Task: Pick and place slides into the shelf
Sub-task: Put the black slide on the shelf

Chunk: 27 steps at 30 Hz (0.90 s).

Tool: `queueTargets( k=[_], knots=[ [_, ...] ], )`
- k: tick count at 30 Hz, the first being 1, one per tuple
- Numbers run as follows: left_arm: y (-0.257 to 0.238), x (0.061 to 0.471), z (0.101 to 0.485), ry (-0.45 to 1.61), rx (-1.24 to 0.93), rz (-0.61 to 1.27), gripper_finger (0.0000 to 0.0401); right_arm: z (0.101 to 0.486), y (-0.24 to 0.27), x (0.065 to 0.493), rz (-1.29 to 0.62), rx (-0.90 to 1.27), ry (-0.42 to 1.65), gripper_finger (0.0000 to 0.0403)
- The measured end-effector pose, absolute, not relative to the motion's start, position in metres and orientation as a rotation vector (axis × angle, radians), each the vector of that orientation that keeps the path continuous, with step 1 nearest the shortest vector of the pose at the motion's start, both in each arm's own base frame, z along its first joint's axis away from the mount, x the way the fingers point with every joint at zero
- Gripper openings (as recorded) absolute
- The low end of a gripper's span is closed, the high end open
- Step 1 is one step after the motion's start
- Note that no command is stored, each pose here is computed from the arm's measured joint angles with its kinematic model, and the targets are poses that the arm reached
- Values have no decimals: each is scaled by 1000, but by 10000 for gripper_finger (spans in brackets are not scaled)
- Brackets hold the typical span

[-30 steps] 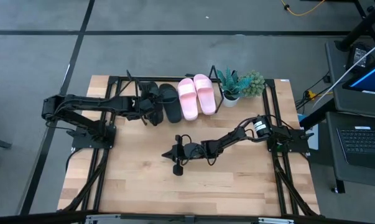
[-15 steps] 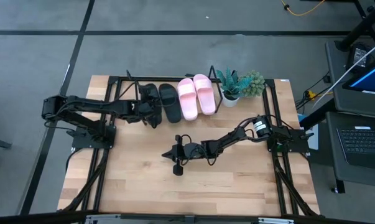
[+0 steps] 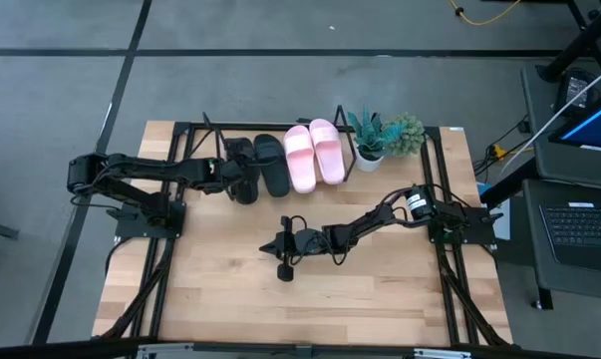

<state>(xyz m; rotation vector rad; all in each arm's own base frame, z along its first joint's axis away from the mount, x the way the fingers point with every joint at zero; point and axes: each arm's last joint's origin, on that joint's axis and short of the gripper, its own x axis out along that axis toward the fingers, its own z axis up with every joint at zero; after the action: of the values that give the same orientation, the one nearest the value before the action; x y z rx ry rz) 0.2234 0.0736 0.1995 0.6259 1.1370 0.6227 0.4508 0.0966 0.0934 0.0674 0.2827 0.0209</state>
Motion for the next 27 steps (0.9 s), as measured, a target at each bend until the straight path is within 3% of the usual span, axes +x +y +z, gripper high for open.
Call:
queueTargets(
  k=[20, 27],
  knots=[
    [80, 227, 204, 1071, 617, 644, 137, 92, 97, 450, 20, 65, 295, 3],
    [80, 227, 204, 1078, 622, 646, 154, 91, 96, 450, 20, 63, 305, 3]
  ],
)
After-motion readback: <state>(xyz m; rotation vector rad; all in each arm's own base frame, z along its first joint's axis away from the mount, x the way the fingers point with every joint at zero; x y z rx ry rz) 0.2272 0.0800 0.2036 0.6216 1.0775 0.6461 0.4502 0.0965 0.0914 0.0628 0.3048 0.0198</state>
